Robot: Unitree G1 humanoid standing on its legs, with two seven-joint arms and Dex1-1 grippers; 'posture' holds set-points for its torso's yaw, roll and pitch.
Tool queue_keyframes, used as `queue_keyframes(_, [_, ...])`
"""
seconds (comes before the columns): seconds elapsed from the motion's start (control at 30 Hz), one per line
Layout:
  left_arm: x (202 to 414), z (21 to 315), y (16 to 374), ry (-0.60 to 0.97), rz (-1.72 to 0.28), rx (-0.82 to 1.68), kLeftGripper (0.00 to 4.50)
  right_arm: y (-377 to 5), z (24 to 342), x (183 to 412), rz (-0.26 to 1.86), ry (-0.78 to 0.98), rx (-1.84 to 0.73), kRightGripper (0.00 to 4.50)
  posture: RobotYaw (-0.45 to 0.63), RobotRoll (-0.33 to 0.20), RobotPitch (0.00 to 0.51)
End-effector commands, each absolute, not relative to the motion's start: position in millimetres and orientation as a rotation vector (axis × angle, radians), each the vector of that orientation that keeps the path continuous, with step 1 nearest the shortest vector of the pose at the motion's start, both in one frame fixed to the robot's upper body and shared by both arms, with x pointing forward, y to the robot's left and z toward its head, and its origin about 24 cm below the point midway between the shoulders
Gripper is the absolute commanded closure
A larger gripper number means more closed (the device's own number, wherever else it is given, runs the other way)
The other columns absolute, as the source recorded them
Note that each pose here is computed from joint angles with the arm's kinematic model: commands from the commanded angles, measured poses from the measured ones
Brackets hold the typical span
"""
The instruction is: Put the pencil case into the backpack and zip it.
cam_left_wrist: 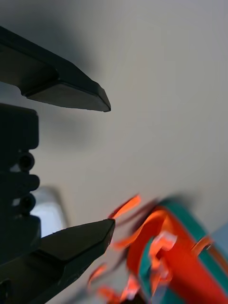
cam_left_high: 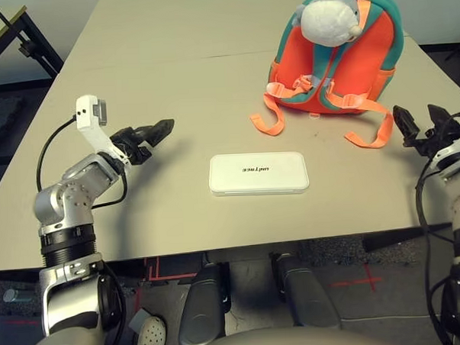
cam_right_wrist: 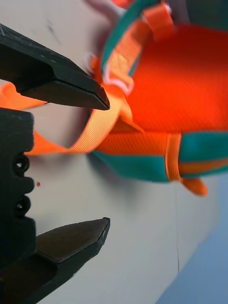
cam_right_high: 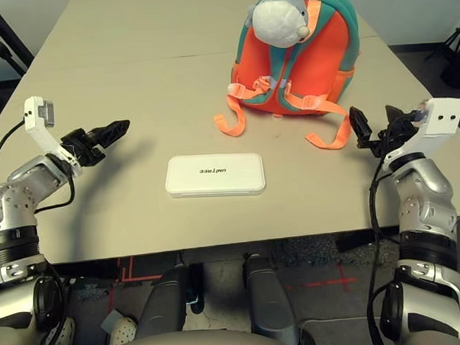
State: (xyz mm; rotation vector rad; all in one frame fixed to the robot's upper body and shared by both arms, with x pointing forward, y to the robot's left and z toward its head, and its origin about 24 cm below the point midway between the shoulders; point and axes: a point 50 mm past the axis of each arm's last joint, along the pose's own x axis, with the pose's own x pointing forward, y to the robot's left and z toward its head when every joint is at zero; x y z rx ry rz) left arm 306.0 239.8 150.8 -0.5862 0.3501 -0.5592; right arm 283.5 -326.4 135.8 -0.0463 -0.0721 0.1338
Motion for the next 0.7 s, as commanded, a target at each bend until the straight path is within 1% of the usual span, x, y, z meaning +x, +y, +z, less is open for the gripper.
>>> queue_keyframes(0.03, [299.3,146.5,234.4,0.474,-0.644,-0.664,0.00,-319.5,127.4,277.2,0.228,0.085,-0.160,0.02,-0.15,0.000,0.160])
queue_keyframes(0.13, [294.9,142.0,225.6,0.575,-0.718,-0.720,0.00,-311.5,128.2,274.8,0.285,0.149,-0.195,0.02,-0.16,0.000,0.157])
queue_keyframes(0.3, [291.5,134.8,217.6,0.717,-0.772,-0.796,0.00,-301.4,131.7,271.9,0.362,0.198,-0.231,0.02,-0.16,0.000,0.154])
queue_keyframes(0.47, [292.1,132.1,212.0,0.758,-0.823,-0.899,0.00,-297.0,129.6,265.5,0.428,0.275,-0.288,0.02,-0.17,0.000,0.150])
queue_keyframes(0.7, [293.2,124.5,208.8,0.817,-0.837,-0.960,0.00,-291.9,128.5,263.3,0.468,0.312,-0.307,0.02,-0.18,0.000,0.153])
